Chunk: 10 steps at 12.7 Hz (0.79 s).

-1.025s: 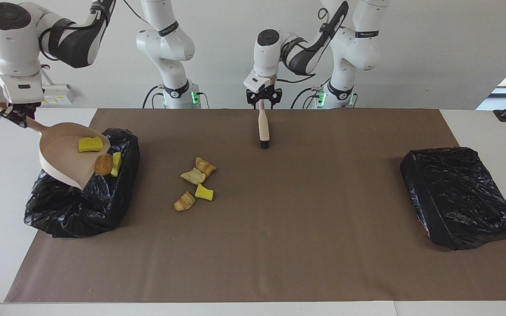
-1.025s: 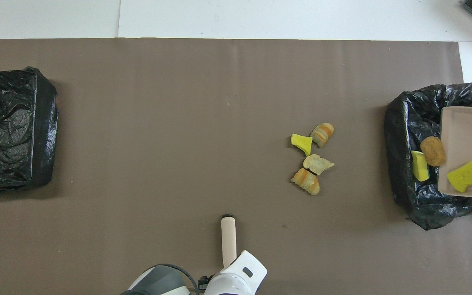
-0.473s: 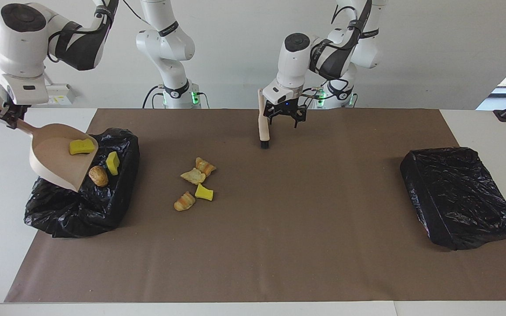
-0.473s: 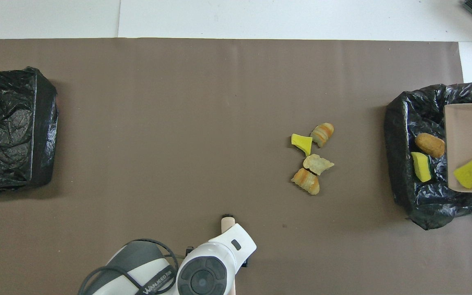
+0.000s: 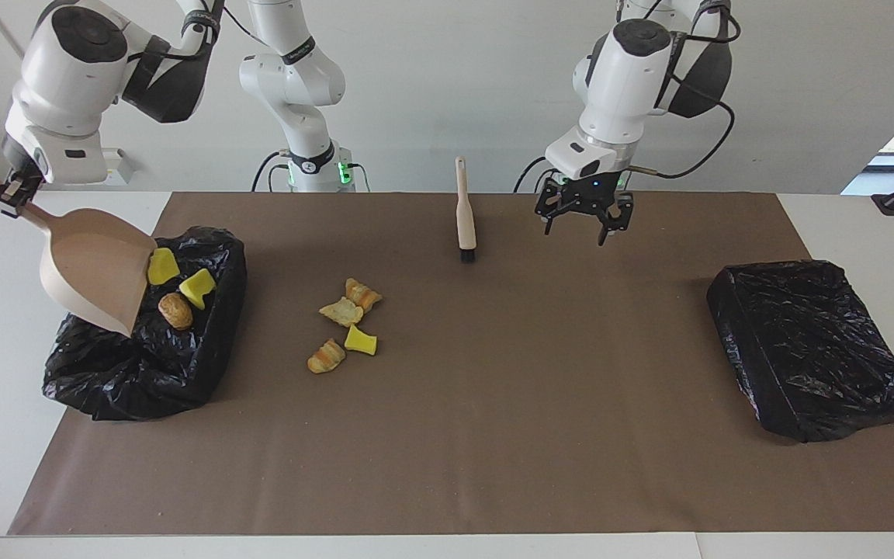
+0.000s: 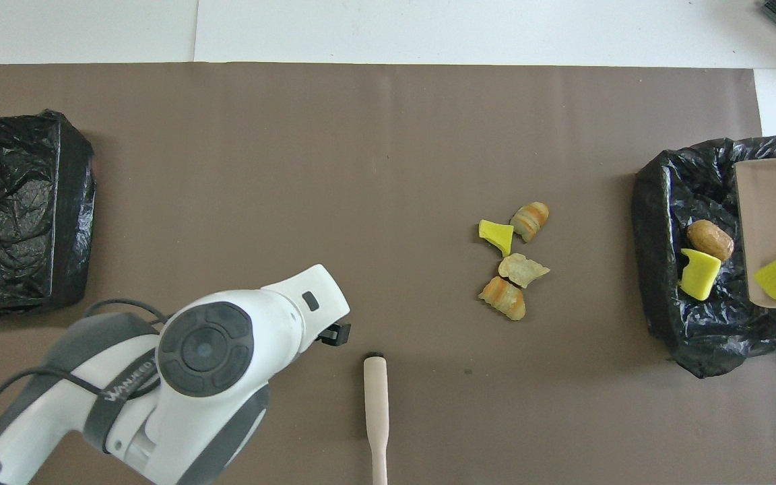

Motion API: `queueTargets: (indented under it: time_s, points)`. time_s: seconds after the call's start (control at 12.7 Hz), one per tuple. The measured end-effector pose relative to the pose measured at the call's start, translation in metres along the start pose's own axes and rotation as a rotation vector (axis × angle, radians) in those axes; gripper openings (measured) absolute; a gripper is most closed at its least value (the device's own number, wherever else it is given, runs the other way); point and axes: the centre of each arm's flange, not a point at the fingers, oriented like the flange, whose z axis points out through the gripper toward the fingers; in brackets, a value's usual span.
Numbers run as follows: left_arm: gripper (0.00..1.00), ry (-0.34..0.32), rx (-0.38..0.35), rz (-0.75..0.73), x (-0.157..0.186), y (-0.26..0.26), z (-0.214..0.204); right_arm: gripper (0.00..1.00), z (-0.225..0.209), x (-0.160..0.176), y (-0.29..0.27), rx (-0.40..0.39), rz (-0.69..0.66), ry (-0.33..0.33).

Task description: Sweep and dump trash in bin

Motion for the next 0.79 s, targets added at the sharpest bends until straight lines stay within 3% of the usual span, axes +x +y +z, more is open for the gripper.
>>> queueTargets:
  time_s: [0.24,0.47,0.79]
  points:
    - [1.00,0.031,0.017,-0.053,0.012,-0.057,-0.051,0.31,0.002,0.004,0.001,0.015,-0.005,-0.031]
    - [1.00,0.008,0.034,-0.041,0.003,-0.113,-0.093,0.31,-0.027,-0.010,-0.004,0.078,0.091,-0.032]
    - [1.00,-0.027,0.038,-0.044,-0.004,-0.146,-0.097,0.31,-0.087,0.013,-0.013,0.165,0.373,0.156]
